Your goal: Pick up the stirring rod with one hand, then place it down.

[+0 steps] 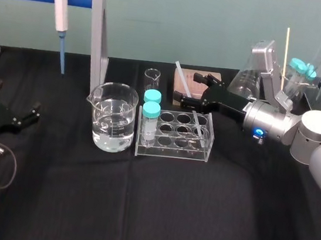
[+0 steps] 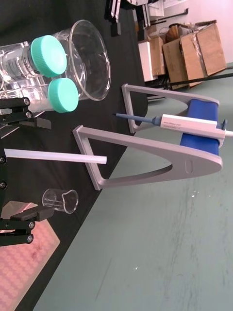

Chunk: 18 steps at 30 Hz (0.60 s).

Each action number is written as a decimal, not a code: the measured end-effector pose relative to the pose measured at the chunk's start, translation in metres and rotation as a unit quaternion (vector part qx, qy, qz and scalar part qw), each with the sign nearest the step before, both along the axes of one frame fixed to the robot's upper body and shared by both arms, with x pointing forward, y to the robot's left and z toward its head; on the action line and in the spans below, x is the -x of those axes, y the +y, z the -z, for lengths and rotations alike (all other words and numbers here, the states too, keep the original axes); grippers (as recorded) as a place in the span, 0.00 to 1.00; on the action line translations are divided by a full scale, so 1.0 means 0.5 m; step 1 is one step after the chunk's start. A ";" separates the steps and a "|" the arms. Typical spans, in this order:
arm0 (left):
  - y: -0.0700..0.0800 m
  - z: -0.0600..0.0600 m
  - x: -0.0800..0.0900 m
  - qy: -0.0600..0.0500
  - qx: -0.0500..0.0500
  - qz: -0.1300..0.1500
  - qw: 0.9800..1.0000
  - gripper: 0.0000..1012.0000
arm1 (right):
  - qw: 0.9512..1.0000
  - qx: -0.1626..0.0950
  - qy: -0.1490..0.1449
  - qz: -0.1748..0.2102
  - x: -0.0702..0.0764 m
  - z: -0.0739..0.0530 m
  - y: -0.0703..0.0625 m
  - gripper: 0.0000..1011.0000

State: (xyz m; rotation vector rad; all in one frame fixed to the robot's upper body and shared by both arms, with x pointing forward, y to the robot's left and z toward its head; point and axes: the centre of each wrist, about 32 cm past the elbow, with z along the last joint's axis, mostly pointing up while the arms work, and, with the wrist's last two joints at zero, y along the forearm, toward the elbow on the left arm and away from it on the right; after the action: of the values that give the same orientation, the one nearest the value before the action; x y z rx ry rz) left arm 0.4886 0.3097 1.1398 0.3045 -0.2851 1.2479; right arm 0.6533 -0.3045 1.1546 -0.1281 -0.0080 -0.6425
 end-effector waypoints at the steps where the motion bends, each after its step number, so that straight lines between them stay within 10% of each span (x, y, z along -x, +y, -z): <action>1: 0.000 0.000 0.000 0.000 0.000 0.000 1.000 0.99 | 1.000 0.000 0.000 0.000 0.000 0.000 0.000 0.99; 18: 0.000 0.000 0.000 0.000 0.000 0.000 1.000 0.99 | 1.000 0.001 -0.001 0.000 -0.001 -0.001 0.000 0.99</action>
State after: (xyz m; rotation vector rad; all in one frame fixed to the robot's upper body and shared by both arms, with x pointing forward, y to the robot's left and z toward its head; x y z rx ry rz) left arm 0.4886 0.3097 1.1398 0.3045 -0.2851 1.2479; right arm 0.6537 -0.3043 1.1551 -0.1291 -0.0101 -0.6432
